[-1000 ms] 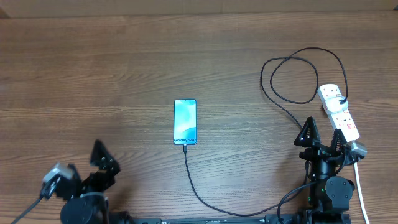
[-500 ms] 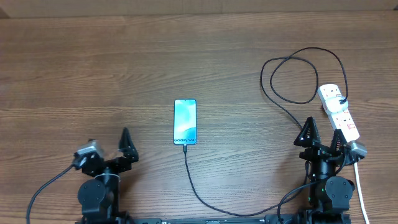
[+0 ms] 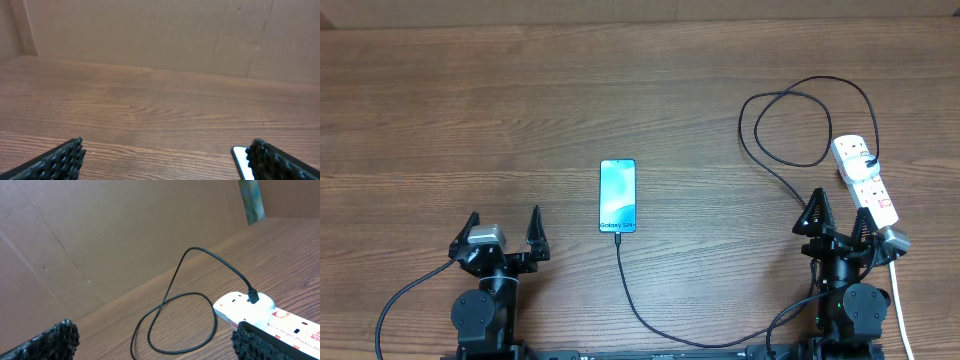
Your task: Plug charger to phone and switch on socket
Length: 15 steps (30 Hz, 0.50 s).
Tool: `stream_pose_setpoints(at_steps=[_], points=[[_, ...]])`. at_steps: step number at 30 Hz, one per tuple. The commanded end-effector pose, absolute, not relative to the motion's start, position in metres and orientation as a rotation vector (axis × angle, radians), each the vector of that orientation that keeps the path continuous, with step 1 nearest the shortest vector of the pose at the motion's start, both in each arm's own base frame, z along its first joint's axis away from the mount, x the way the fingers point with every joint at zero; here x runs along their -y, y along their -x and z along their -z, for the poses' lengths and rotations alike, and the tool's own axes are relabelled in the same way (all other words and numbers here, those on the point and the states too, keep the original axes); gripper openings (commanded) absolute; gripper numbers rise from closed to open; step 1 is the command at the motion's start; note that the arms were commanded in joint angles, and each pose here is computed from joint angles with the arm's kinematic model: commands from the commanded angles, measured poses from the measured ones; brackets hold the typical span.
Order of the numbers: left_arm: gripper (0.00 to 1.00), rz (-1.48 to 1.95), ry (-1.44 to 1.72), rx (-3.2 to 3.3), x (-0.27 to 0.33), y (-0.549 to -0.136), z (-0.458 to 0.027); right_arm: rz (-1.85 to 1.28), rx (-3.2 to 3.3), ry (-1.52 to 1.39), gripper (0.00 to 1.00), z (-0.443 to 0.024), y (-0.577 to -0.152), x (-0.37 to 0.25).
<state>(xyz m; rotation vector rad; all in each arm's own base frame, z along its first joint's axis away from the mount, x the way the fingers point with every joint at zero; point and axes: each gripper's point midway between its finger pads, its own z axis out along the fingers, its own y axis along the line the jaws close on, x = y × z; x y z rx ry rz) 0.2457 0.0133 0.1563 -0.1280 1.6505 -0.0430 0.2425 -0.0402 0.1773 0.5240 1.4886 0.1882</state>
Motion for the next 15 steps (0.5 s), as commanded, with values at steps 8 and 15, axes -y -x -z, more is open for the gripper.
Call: stream_pose_setpoints(at_steps=[8, 15], points=[[1.00, 0.010, 0.027, -1.650, -0.0048, -0.2459, -0.1553, -0.183, -1.477, -0.535, 1.00, -0.1761, -0.2420, 0.0425], [1.00, 0.026, 0.029, -1.646, -0.0025, -0.2460, -0.1561, -0.182, -1.477, -0.535, 1.00, -0.1761, -0.2419, 0.0426]])
